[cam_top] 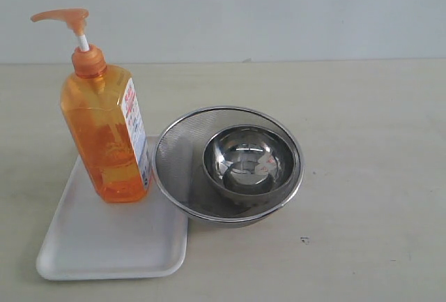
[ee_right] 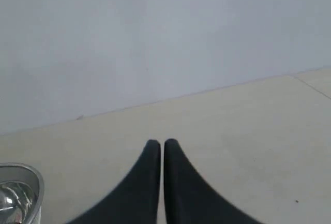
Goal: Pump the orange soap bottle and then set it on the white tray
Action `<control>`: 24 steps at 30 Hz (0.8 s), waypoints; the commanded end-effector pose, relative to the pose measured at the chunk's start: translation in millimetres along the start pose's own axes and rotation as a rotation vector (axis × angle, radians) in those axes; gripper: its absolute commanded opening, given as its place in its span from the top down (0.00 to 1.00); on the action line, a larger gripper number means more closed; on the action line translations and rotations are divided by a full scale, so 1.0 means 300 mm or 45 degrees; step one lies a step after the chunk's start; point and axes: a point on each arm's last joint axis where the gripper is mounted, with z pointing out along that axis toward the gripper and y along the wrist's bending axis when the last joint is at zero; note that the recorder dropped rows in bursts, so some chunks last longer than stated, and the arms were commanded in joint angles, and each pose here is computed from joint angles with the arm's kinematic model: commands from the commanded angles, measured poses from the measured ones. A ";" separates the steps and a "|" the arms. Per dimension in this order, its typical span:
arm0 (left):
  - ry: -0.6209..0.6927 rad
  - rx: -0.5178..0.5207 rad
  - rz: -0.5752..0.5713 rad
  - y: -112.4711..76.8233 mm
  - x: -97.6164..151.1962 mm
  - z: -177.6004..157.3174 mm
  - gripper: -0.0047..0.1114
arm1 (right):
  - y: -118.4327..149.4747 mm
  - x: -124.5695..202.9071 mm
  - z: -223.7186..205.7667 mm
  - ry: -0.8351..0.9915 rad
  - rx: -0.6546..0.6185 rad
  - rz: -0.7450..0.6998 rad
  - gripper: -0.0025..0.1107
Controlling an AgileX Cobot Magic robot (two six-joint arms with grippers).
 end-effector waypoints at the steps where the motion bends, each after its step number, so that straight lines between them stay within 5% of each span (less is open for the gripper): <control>1: -0.001 -0.003 0.009 0.000 0.002 0.000 0.92 | -0.011 0.009 0.003 -0.079 0.020 0.047 0.98; 12: -0.001 -0.003 0.009 0.000 0.002 0.000 0.92 | -0.010 0.018 0.003 -0.038 0.017 0.017 0.98; 24: -0.001 -0.003 0.009 0.000 0.002 0.000 0.92 | -0.032 0.094 -0.005 0.292 0.079 -0.287 0.98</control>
